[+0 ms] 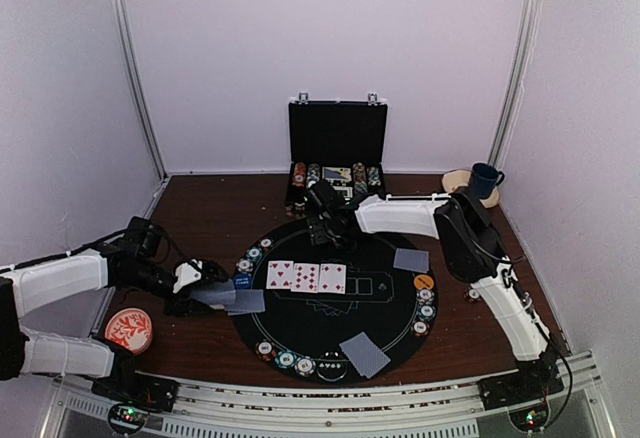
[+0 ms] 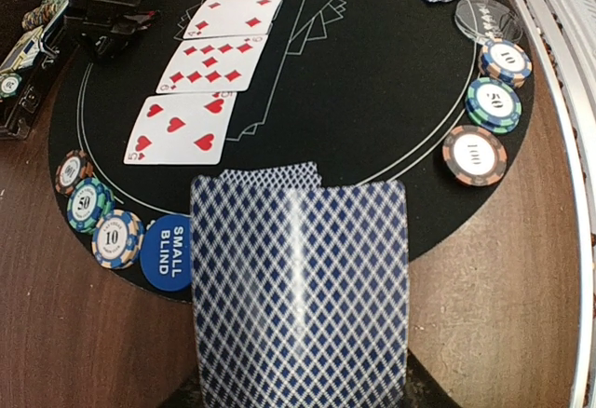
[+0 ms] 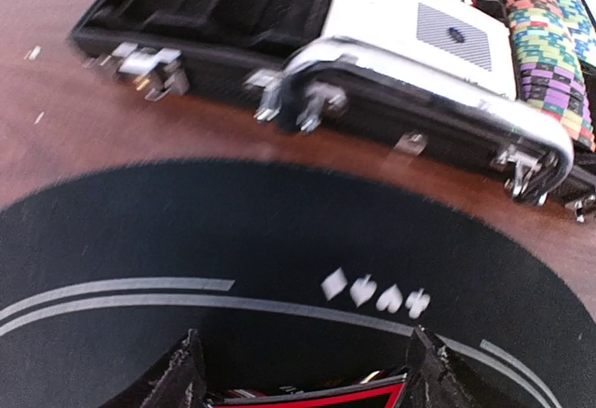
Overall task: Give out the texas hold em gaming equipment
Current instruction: Pick up the all-in button from the poker table mat, then place the all-in button in the small blind area.
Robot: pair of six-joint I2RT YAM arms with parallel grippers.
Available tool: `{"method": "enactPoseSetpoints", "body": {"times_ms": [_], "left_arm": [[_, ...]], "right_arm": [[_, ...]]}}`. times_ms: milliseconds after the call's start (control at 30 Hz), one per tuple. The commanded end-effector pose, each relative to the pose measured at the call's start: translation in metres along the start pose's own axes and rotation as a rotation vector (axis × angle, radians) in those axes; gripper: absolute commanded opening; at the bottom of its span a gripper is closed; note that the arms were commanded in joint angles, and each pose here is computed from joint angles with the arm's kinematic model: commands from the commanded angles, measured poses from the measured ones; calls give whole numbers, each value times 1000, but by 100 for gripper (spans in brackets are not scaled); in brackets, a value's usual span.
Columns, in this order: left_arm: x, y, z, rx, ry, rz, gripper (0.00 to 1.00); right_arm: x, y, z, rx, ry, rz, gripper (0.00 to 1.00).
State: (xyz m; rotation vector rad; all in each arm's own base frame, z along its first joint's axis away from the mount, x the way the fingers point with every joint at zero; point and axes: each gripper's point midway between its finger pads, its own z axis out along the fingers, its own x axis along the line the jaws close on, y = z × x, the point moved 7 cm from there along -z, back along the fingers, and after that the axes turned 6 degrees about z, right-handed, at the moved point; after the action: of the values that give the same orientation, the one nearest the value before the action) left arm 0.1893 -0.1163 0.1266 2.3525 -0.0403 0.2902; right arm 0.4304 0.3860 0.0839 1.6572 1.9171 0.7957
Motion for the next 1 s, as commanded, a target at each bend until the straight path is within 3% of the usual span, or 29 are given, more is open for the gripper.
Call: {"method": "enactPoseSetpoints", "body": {"times_ms": [0,567,967], "left_arm": [[5,4,-1,-21,21,19,14],[6,5,-2,-23,27,20,14],[5,5,-2,-23,29,20,14]], "right_arm": [[16,-13,-25,17,21,-110,62],[86,-18,-93,-64,179,-156,62],[129,-32,-114,-54,324,-123,61]]}}
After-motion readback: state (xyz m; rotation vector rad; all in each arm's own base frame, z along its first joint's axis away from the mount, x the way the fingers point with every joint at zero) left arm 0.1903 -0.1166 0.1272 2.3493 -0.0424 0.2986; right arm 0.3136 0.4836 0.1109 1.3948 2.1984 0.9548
